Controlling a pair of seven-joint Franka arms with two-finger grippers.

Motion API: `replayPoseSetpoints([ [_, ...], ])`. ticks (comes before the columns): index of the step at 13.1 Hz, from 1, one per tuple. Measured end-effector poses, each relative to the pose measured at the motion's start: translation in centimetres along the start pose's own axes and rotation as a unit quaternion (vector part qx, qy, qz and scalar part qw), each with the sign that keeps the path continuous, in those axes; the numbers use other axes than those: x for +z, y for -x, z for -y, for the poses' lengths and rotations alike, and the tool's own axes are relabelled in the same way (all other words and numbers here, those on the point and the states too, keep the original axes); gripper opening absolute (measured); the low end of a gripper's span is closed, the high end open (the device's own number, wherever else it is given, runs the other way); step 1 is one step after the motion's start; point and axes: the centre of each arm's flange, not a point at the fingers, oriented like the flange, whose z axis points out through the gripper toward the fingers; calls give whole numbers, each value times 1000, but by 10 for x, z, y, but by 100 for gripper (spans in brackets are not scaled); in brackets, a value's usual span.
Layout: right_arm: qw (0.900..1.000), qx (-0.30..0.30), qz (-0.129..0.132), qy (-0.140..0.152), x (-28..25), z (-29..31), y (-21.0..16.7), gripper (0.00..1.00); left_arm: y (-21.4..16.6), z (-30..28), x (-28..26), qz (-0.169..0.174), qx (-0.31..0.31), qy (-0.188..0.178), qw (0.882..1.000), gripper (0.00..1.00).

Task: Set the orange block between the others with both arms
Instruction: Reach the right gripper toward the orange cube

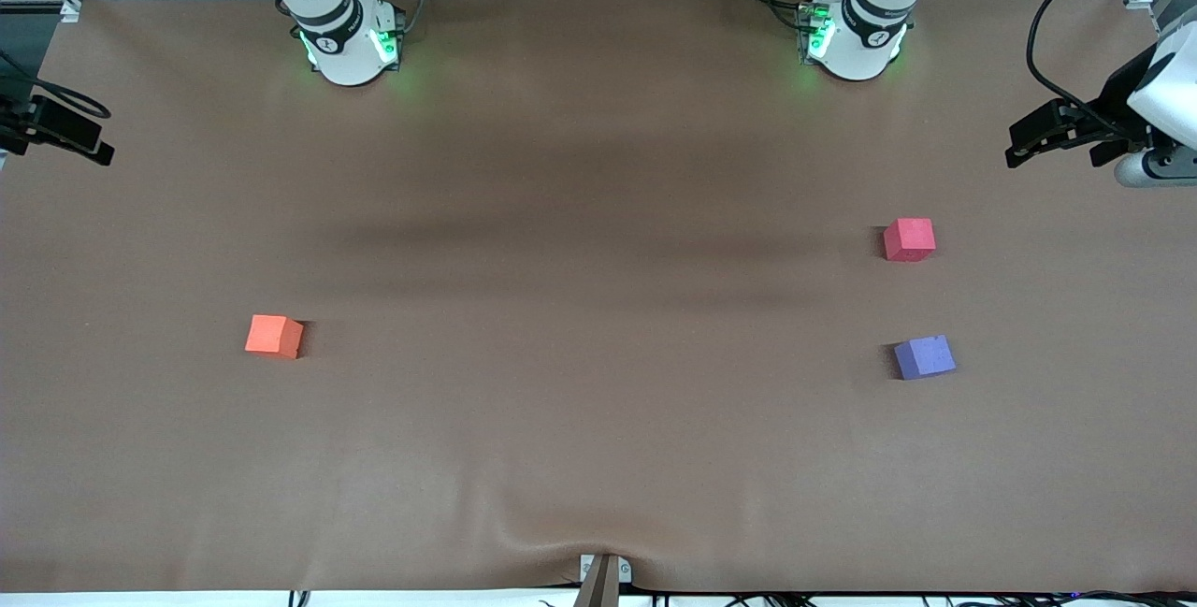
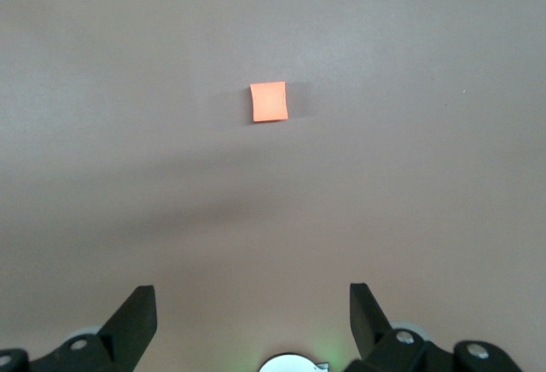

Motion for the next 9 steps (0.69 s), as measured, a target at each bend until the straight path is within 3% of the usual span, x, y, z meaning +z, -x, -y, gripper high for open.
replayPoseSetpoints([
  [5, 1000, -11, 1, 5, 9, 15, -5, 100, -1, 8, 0, 0, -7, 0, 1000, 100],
  [9, 1000, -12, 3, 6, 56, 18, -26, 100, -1, 8, 0, 1, -8, 0, 1000, 100],
])
